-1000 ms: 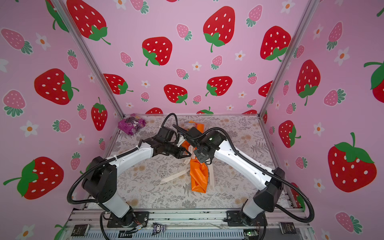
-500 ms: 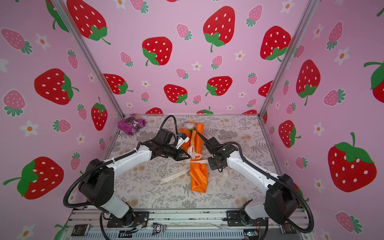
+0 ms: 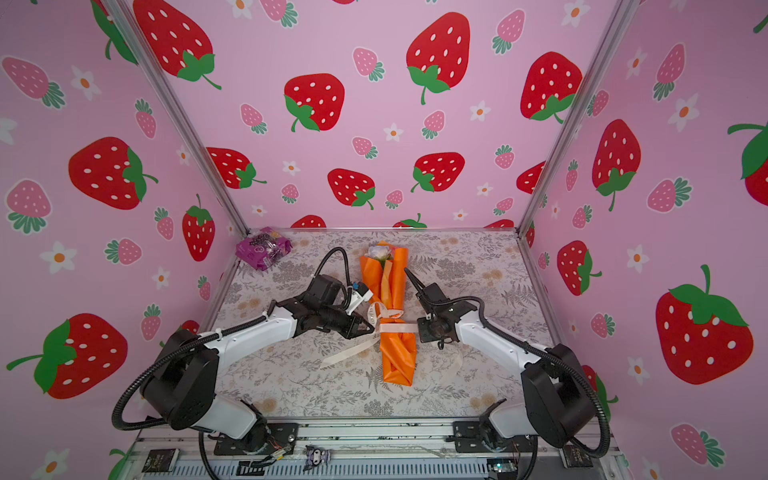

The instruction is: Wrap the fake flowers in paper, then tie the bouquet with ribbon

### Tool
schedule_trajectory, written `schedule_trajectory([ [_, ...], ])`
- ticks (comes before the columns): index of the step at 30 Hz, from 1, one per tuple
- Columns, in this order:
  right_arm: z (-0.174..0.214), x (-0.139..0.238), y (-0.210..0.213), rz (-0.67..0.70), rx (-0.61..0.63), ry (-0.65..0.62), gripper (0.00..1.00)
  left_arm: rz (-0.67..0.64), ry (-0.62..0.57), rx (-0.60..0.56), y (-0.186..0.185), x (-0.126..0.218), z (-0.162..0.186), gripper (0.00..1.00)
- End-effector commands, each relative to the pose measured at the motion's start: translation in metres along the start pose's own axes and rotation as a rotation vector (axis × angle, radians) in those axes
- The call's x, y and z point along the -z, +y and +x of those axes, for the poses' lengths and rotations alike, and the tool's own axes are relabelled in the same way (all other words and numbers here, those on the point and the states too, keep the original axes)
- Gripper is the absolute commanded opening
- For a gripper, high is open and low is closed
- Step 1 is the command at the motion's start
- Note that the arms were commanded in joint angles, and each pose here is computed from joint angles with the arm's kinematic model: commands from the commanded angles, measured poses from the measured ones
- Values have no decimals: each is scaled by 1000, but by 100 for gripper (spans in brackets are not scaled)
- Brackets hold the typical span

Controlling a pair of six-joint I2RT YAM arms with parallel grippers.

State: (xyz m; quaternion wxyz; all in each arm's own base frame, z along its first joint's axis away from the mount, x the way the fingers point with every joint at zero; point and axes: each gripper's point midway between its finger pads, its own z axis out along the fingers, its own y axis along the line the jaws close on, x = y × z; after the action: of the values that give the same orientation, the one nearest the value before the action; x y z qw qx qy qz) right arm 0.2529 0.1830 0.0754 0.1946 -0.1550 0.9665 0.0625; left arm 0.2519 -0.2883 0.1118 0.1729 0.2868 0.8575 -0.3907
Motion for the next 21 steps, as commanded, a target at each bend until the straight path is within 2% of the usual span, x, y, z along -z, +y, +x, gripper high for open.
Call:
schedule_trajectory([
  [1, 8, -6, 6, -46, 3, 25, 0, -11, -33, 3, -1, -2, -3, 2],
  [6, 12, -14, 2, -14, -4, 52, 0, -51, -128, 47, 5, 3, -5, 5],
  [10, 6, -16, 10, -56, -4, 39, 0, -30, -197, 60, 1, 9, -7, 5],
  [14, 4, -17, 14, -72, -6, 37, 0, -53, -248, 71, 3, 13, -1, 22],
  [16, 2, -15, 15, -77, -3, 27, 0, -40, -242, 73, 1, 13, 2, 23],
  [21, -3, -11, 10, -52, 0, 8, 0, -82, -247, 98, 5, 19, 4, 39],
])
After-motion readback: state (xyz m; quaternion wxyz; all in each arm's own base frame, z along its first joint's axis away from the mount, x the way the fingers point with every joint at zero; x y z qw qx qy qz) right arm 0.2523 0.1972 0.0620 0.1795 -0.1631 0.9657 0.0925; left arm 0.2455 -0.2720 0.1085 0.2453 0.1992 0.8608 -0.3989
